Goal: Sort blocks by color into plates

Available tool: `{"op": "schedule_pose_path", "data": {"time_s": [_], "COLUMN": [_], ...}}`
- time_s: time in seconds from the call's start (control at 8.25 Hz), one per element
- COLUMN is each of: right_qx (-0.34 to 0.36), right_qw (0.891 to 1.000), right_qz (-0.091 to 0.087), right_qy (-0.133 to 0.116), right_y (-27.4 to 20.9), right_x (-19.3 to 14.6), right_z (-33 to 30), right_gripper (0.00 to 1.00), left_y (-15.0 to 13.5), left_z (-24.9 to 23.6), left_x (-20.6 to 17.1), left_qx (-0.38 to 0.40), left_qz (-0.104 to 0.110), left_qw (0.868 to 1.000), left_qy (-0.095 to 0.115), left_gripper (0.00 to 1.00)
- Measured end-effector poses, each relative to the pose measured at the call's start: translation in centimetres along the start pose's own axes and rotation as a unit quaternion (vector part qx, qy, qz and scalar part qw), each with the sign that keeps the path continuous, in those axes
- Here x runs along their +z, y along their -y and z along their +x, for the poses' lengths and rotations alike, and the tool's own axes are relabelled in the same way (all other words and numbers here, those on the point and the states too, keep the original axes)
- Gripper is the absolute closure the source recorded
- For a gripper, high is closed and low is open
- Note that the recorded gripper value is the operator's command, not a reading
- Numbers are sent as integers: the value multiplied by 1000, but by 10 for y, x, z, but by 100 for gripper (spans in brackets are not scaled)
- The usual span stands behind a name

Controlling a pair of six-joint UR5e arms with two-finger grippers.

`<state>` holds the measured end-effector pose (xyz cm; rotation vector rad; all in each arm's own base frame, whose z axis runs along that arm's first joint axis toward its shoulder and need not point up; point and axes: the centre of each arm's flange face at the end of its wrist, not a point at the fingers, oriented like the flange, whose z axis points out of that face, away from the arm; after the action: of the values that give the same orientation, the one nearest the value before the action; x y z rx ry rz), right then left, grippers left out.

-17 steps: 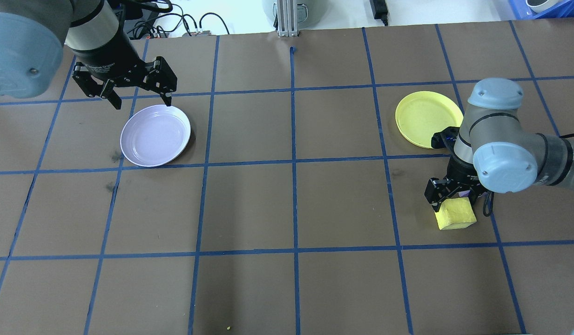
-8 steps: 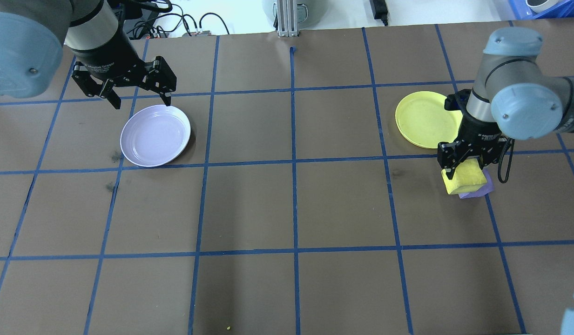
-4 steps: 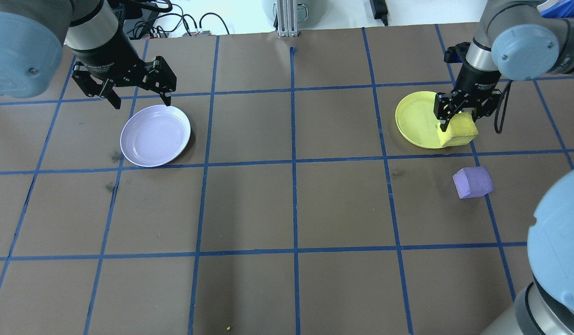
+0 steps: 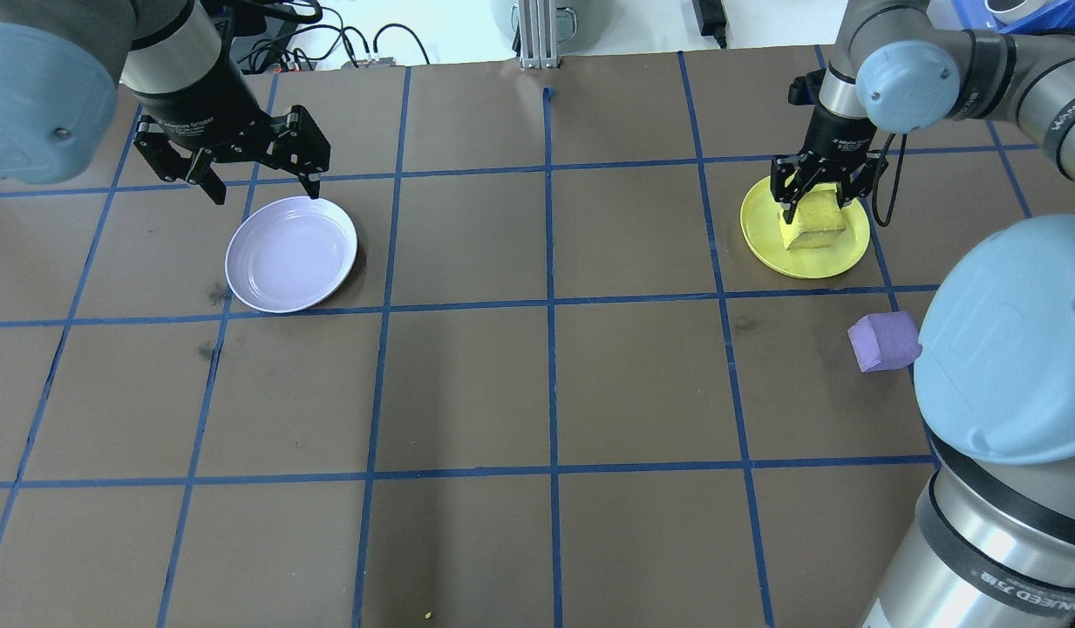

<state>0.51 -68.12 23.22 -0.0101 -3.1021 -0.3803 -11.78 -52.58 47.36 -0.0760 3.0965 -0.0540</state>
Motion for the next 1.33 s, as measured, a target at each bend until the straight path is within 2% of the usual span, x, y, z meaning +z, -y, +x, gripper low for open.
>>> {"op": "schedule_pose_path", "data": {"time_s": [0.36,0.61,0.97,1.09,1.33], "right_qx": [-4,-17,-75,-87,-90], "right_qw": [1000,1000,997,996,995], "right_qz": [1,8,-20,-36,-39], "right_qy": [-4,-7,6,8,4], "right_y": [5,-7,-54,-77,-112], "right_x": [7,-13,-43,-33,22], "right_z": [-3,3,53,70,82], "right_gripper": [0,0,0,0,0], "left_y": [0,0,0,0,0], "left_z": [0,0,0,0,0], "left_x": [-1,-1,-1,0,1], "left_qx": [0,0,0,0,0], "left_qz": [1,1,1,0,0], "left_qw": [1000,1000,1000,1000,1000], "left_qy": [1,1,0,1,1], "left_gripper": [0,0,0,0,0]}}
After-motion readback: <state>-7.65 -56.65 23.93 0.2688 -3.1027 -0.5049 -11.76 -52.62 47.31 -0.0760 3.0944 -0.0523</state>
